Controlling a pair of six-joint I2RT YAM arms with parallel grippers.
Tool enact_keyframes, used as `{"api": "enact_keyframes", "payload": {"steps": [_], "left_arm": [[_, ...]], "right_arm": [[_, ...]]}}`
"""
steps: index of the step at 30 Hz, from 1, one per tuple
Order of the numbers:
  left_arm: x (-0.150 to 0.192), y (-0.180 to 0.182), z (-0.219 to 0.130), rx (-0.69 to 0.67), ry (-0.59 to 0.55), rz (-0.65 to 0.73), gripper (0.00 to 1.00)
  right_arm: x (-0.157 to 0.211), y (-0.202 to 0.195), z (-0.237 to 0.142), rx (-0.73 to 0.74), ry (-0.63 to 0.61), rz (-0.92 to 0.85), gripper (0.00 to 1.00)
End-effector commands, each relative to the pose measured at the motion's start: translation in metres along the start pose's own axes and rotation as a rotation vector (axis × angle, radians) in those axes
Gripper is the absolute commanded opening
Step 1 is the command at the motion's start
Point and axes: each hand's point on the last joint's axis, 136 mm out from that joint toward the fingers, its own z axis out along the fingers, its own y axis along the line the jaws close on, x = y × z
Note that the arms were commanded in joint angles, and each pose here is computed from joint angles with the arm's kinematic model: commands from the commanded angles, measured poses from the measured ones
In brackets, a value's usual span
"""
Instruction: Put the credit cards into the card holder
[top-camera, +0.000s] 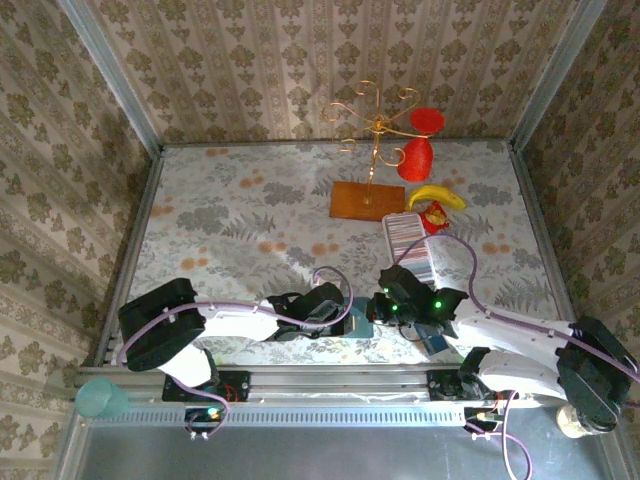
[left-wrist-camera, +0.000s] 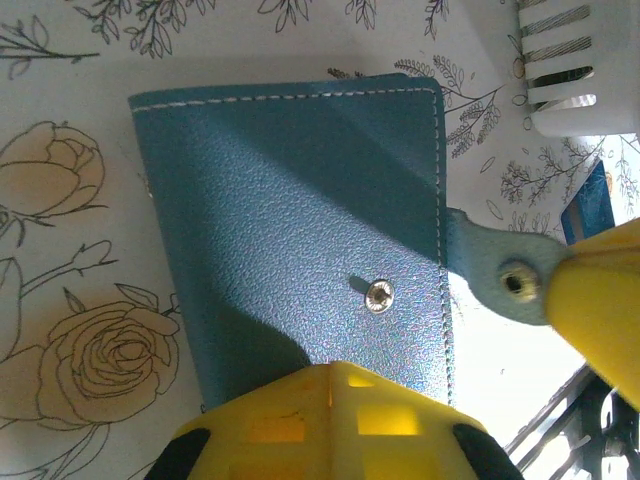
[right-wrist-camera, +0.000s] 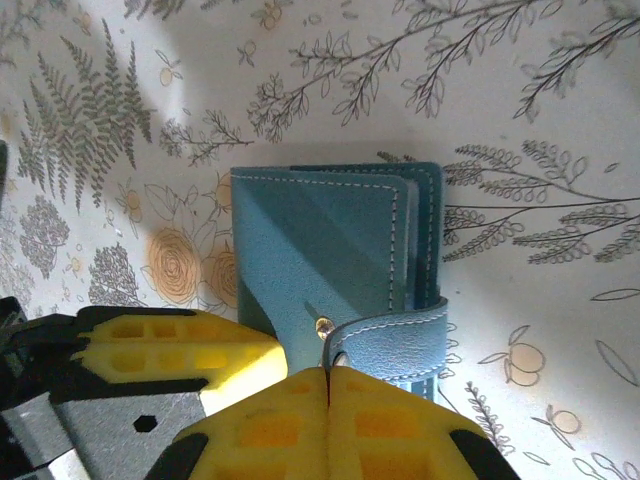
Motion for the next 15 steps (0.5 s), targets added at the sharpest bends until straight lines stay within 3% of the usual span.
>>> {"api": "enact_keyframes", "payload": {"steps": [1,15], "left_arm": [[0.018,0.030,0.000,-0.091,0.040,-0.021,0.00],[0.024,0.034,0.000,-0.080,0.047,-0.037,0.00]], "right_arm": [[0.006,0.008,0.008,-0.034,0.054,0.014,0.00],[0.011,0.012,0.030,-0.038,0.109,0.007,0.00]]}}
